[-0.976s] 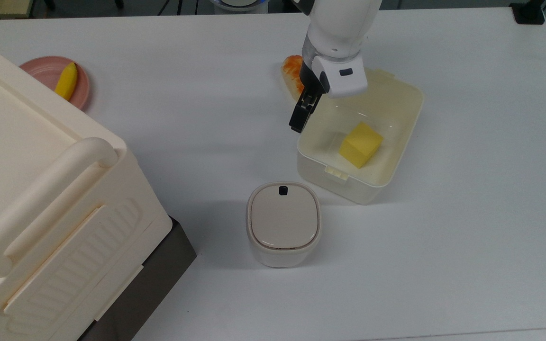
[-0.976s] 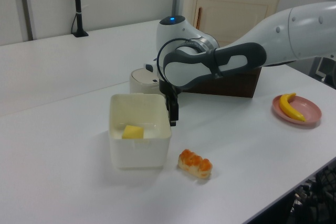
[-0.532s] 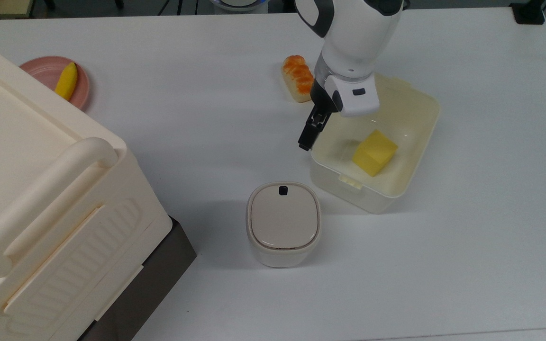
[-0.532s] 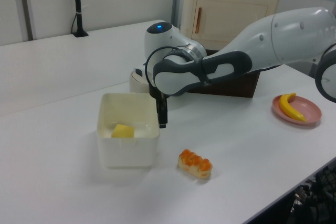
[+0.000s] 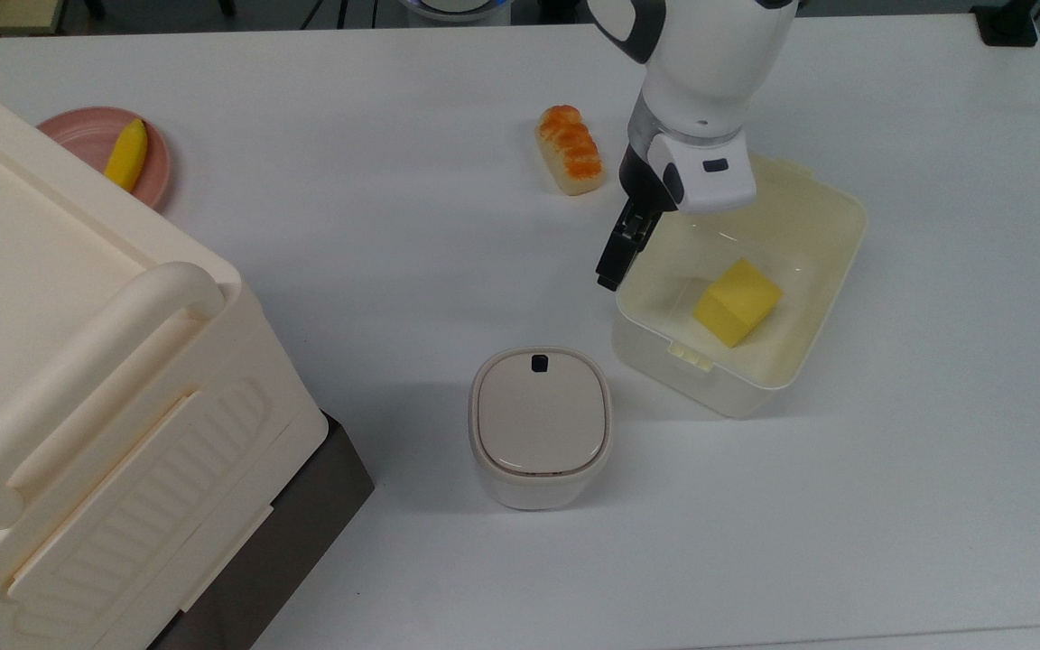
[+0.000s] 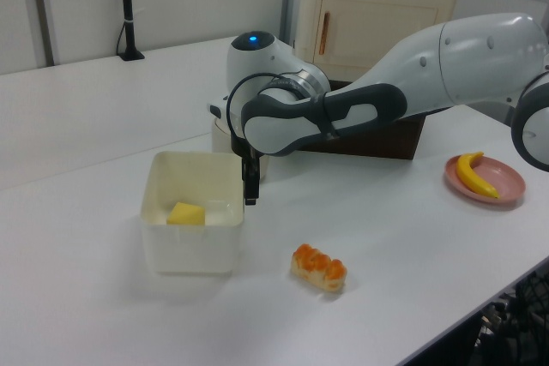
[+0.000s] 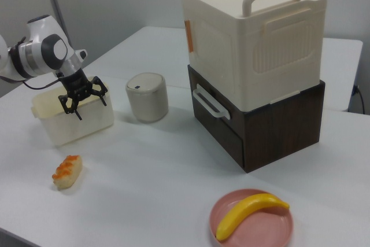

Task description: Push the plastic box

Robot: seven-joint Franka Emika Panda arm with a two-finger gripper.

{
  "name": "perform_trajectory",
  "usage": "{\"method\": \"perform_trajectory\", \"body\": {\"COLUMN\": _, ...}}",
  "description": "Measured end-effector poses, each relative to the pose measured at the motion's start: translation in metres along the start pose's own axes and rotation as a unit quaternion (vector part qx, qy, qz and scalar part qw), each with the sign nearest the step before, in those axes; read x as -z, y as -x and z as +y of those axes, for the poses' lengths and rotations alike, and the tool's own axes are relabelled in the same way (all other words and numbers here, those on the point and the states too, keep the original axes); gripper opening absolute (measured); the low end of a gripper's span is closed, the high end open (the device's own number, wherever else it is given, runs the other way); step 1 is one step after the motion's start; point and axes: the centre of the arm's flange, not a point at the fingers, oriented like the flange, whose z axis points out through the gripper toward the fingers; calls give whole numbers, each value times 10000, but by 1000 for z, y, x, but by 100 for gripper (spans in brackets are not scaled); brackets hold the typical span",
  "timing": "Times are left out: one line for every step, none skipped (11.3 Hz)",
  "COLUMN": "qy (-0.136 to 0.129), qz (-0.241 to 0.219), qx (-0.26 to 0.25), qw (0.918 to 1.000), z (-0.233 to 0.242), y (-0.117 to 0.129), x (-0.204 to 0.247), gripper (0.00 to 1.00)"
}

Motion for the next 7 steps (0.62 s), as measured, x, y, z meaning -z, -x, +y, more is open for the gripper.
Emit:
{"method": "perform_trajectory", "body": {"qy": 4, "qz": 6, "qx": 5, "qw": 10000, "z": -1, "y": -1, "x": 1, "gripper": 100}}
{"method": "perform_trajectory", "body": {"qy": 23, "qz": 33, "qx": 9, "qw": 10000, "z": -1, "y": -4, "x": 3, "gripper": 100}}
{"method": "perform_trajectory", "body": {"qy": 56, "qz": 79, "qx": -31, "qw": 9999, "z": 0, "y": -8, "x": 8, "gripper": 100}}
{"method": "perform_trajectory", "body": {"qy": 72, "qz": 109, "qx": -92, "qw": 9999, "z": 1, "y": -12, "x": 9, "gripper": 100}}
{"method": "perform_trajectory", "body": {"qy": 80, "qz": 124, "qx": -136, "qw": 9998, "z": 3, "y": -14, "x": 10, "gripper": 100}}
{"method": "perform_trajectory", "body": {"qy": 90, "qz": 137, "qx": -162, "qw": 9997, "z": 5, "y": -14, "x": 10, "gripper": 100}}
{"method": "perform_trajectory", "body": {"qy": 115, "qz": 162, "qx": -197, "qw": 9996, "z": 9, "y": -13, "x": 14, "gripper": 100}}
